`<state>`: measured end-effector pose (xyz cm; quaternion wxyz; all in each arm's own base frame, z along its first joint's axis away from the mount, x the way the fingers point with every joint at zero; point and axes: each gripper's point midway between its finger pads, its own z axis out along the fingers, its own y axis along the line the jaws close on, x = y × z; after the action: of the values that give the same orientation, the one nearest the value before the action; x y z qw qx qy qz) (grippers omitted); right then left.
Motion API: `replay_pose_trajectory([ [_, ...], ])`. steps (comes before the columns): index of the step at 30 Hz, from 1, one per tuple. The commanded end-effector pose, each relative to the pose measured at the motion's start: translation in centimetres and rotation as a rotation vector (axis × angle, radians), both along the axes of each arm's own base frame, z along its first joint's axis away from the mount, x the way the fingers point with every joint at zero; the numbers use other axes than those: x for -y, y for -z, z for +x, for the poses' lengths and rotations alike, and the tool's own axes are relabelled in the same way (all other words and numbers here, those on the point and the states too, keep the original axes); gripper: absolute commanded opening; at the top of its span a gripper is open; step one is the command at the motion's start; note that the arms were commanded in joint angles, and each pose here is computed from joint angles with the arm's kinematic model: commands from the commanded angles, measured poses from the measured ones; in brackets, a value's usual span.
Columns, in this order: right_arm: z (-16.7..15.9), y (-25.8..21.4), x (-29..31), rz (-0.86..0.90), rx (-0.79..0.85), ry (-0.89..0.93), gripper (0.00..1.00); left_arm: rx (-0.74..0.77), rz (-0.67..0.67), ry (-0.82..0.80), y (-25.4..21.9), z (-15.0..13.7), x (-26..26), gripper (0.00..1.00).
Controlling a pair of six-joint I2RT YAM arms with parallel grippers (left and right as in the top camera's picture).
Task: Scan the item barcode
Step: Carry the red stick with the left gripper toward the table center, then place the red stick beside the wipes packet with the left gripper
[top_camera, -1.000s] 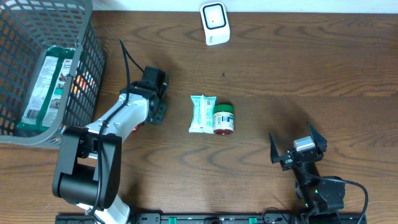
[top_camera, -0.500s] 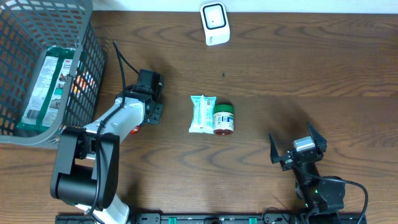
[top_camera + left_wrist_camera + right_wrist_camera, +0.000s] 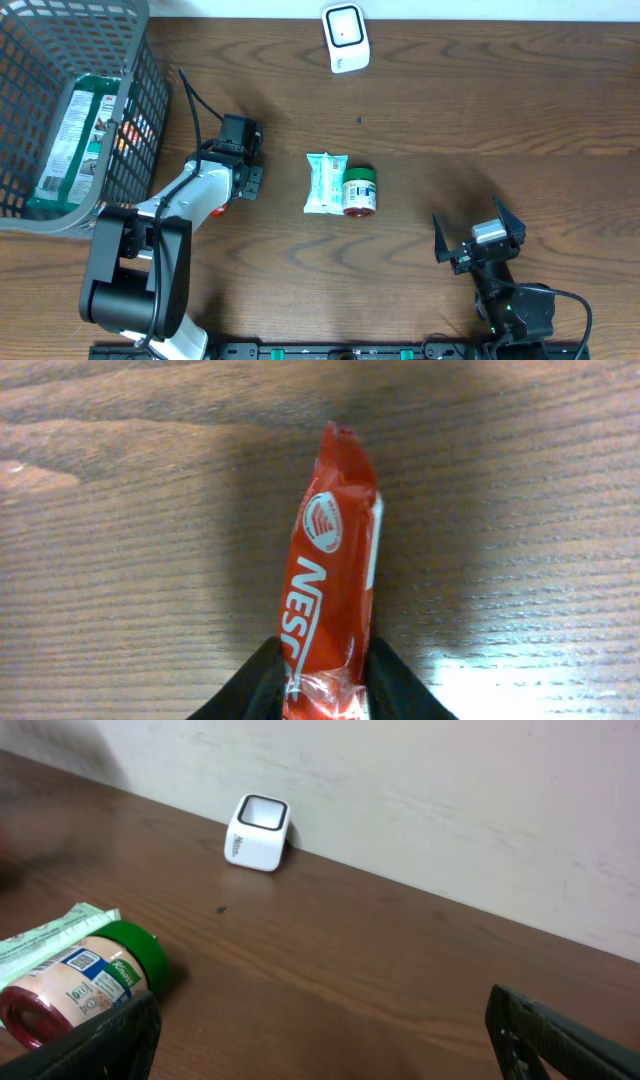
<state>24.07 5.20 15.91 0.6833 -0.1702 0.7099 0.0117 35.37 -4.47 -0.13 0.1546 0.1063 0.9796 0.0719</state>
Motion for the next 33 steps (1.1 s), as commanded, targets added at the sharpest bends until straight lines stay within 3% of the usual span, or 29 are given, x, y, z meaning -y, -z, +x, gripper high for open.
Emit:
replay_pose_trajectory([
  [1,-0.1,0.1,-0.3,0.011,-0.006,-0.009,0.99,-0.081,0.006,-0.008,2.1,-2.2,-0.4,0.24],
  [7,-0.1,0.1,-0.3,0.011,-0.006,-0.009,0.99,-0.063,0.001,-0.014,1.9,-1.7,-0.3,0.11],
  [11,-0.1,0.1,-0.3,0.011,-0.006,-0.009,0.99,0.014,-0.075,-0.111,-0.4,-0.1,0.5,0.07],
  [16,-0.1,0.1,-0.3,0.011,-0.006,-0.009,0.99,0.035,-0.425,-0.114,-4.0,0.4,5.6,0.07],
  [20,-0.1,0.1,-0.3,0.011,-0.006,-0.009,0.99,-0.068,-0.703,-0.105,-5.4,-0.9,9.7,0.07],
  [27,-0.1,0.1,-0.3,0.011,-0.006,-0.009,0.99,-0.246,-0.864,-0.071,-3.3,-2.9,12.8,0.07],
  [33,-0.1,0.1,-0.3,0.011,-0.006,-0.009,0.99,-0.313,-1.142,0.042,-4.1,-2.8,16.0,0.08],
])
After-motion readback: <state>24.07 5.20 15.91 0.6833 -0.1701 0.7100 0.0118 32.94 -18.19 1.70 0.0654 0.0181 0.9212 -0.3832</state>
